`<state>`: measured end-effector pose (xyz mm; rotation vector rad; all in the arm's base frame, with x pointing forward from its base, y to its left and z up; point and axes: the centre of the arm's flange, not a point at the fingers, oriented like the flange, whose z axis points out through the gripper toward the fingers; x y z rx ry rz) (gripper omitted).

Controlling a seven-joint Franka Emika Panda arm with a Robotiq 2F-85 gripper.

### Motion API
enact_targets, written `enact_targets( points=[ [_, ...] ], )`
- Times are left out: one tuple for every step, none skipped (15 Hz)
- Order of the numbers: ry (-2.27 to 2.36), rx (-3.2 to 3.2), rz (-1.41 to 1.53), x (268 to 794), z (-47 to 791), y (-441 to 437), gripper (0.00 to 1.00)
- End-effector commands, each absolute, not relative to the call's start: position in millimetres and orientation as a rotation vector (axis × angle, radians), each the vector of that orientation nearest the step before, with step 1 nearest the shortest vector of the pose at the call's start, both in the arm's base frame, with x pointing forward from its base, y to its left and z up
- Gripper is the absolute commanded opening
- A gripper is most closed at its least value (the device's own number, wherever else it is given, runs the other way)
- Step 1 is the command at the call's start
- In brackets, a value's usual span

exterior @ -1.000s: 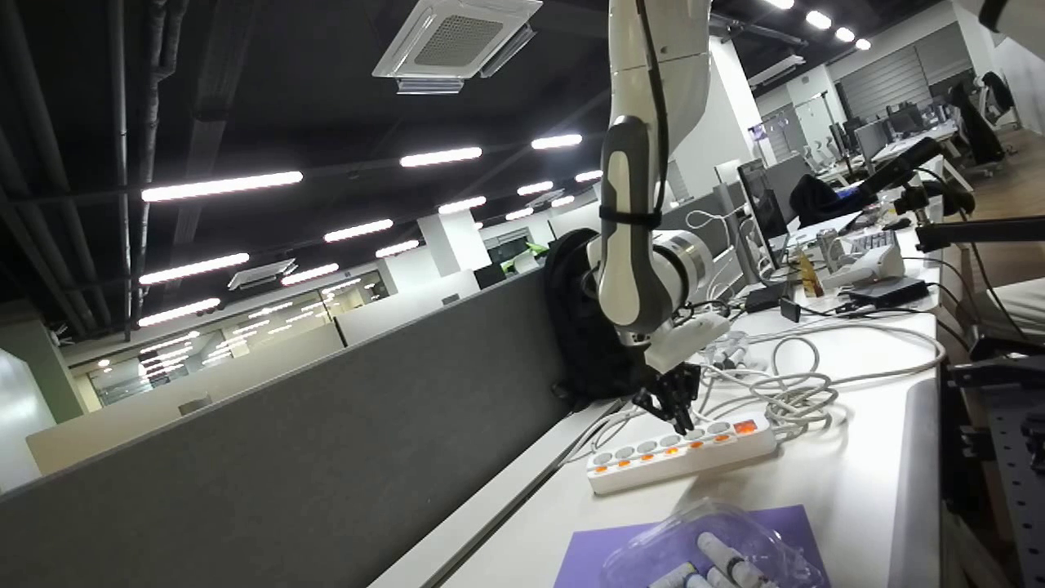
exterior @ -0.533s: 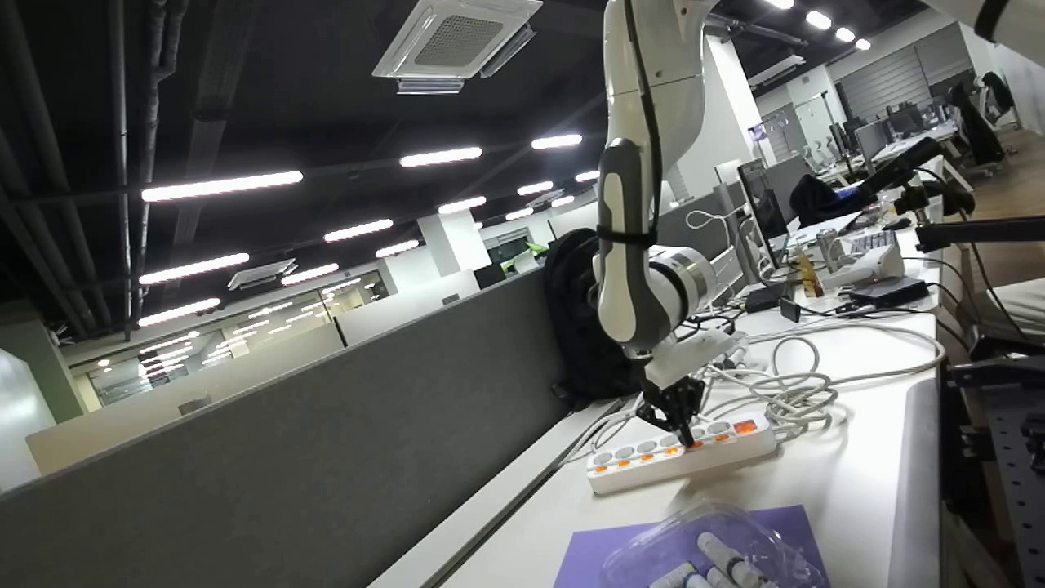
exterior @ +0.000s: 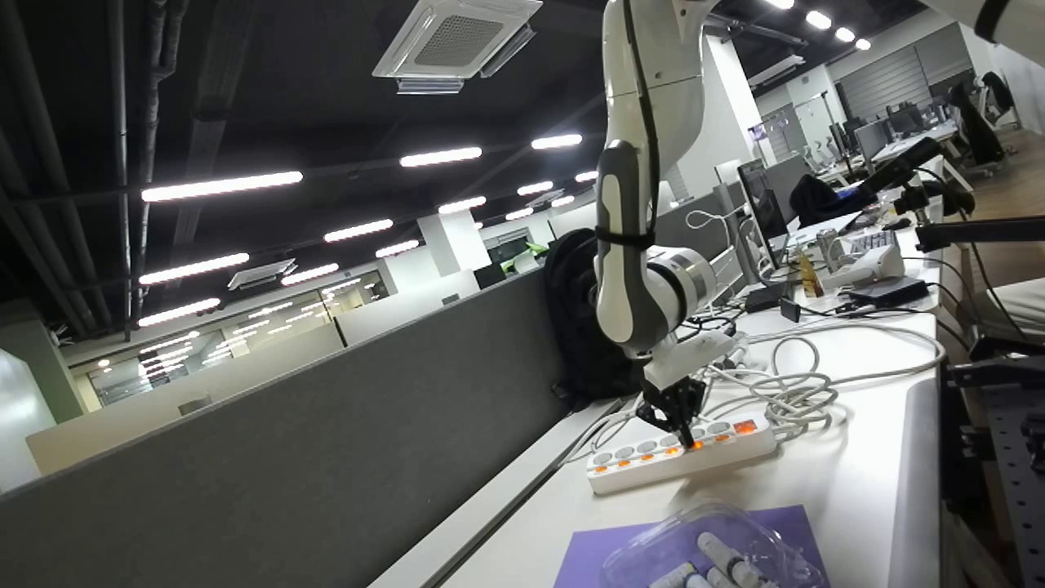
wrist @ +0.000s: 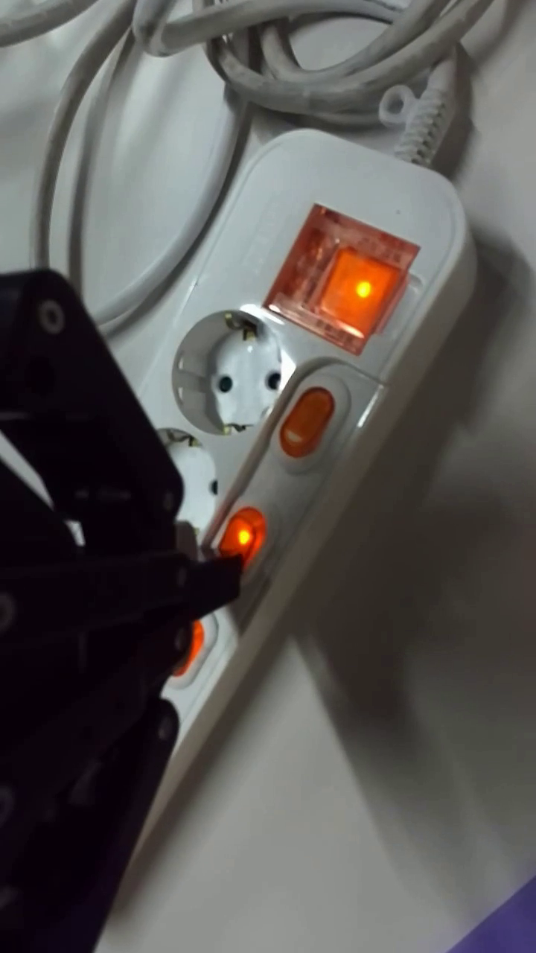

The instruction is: Turn on the third switch from the right

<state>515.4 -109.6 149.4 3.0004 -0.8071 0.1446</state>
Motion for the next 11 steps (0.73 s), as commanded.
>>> enact_targets(
  points=[
    [-0.812, 2.951, 0.119, 519.6, 117.6, -108.6, 0.00],
    [-0.805, 2.943, 0.117, 519.4, 114.5, -107.5, 0.00],
    [-0.799, 2.937, 0.118, 519.1, 112.9, -106.5, 0.00],
    [-0.798, 2.937, 0.113, 518.7, 113.7, -105.3, 0.00],
    [-0.795, 2.939, 0.116, 518.1, 117.6, -103.8, 0.00],
    [-0.797, 2.944, 0.118, 517.4, 123.9, -102.1, 0.00],
    [-0.810, 2.951, 0.106, 516.8, 131.6, -101.1, 0.00],
    [-0.833, 2.957, 0.084, 516.0, 141.8, -99.6, 0.17],
    [-0.850, 2.957, 0.076, 514.8, 148.6, -98.8, 0.27],
    [-0.857, 2.960, 0.084, 512.4, 158.1, -98.0, 0.33],
    [-0.859, 2.968, 0.078, 510.3, 164.3, -96.9, 0.39]
  ],
)
